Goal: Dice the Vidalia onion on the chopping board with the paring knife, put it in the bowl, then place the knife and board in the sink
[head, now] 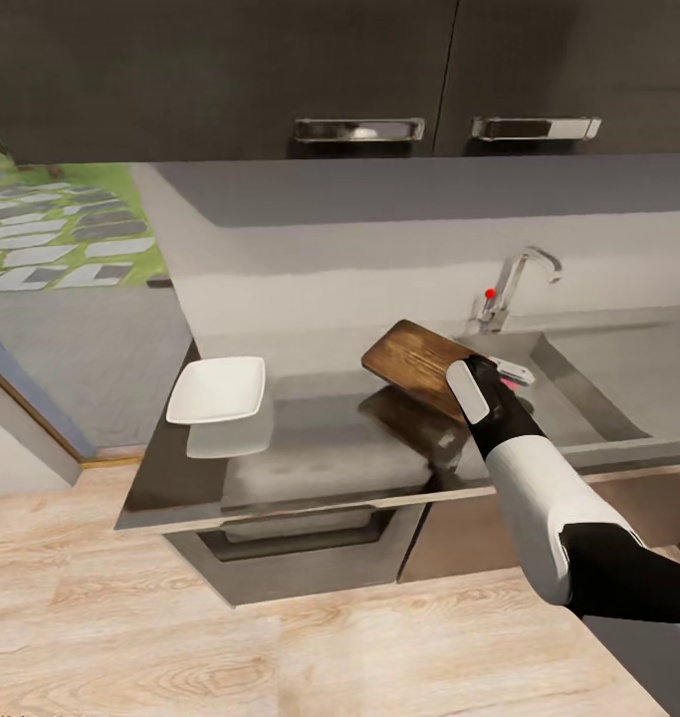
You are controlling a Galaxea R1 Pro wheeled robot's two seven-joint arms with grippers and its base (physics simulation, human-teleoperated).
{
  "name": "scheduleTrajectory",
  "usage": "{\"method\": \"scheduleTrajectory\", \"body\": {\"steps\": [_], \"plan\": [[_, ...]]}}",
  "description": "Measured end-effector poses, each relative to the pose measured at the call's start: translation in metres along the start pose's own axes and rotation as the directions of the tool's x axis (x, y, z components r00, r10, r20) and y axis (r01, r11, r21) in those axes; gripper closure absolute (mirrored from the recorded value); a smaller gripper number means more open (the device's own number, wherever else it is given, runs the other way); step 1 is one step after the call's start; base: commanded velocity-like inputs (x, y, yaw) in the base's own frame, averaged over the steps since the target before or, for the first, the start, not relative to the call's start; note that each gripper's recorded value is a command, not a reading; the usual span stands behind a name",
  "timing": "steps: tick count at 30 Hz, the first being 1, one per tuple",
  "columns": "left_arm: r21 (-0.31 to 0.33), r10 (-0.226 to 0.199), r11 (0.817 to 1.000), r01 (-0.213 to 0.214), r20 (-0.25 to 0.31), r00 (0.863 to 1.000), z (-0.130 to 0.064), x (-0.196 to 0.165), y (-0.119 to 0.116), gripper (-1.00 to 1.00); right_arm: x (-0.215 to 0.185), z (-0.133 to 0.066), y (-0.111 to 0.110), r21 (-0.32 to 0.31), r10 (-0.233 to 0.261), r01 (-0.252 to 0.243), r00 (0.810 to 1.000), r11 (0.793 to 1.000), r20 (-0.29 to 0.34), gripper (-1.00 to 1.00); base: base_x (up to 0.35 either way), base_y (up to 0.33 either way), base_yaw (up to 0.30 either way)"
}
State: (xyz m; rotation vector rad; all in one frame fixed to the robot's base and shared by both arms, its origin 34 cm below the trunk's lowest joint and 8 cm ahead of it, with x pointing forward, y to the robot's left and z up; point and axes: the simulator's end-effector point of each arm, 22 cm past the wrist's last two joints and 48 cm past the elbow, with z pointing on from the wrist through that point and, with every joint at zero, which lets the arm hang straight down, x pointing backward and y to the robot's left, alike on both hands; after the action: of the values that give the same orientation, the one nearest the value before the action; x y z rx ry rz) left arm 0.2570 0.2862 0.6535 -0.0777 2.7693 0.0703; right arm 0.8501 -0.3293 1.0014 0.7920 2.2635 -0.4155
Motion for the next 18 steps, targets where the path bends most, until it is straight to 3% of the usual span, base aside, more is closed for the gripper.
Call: {"method": "scheduleTrajectory", "body": {"steps": [4, 9, 18], "plan": [[0.0, 0.0, 1.0, 0.0, -0.002, 1.0, 0.0, 0.001, 0.0, -1.0, 0.002, -0.001, 0.002, -0.004, -0.01, 0.01, 1.0, 1.0, -0.005, 1.0, 0.0, -0.201, 0.01], [0.0, 0.0, 1.0, 0.0, -0.003, 1.0, 0.0, 0.001, 0.0, -1.0, 0.004, -0.004, 0.008, -0.011, -0.046, 0.046, 0.999, 0.999, -0.001, 1.0, 0.0, -0.035, 0.05], [-0.001, 0.0, 1.0, 0.0, -0.006, 1.0, 0.0, 0.003, 0.0, -1.0, 0.006, -0.005, 0.024, -0.081, -0.053, 0.053, 0.999, 0.995, -0.002, 1.0, 0.0, -0.04, 0.162]]}}
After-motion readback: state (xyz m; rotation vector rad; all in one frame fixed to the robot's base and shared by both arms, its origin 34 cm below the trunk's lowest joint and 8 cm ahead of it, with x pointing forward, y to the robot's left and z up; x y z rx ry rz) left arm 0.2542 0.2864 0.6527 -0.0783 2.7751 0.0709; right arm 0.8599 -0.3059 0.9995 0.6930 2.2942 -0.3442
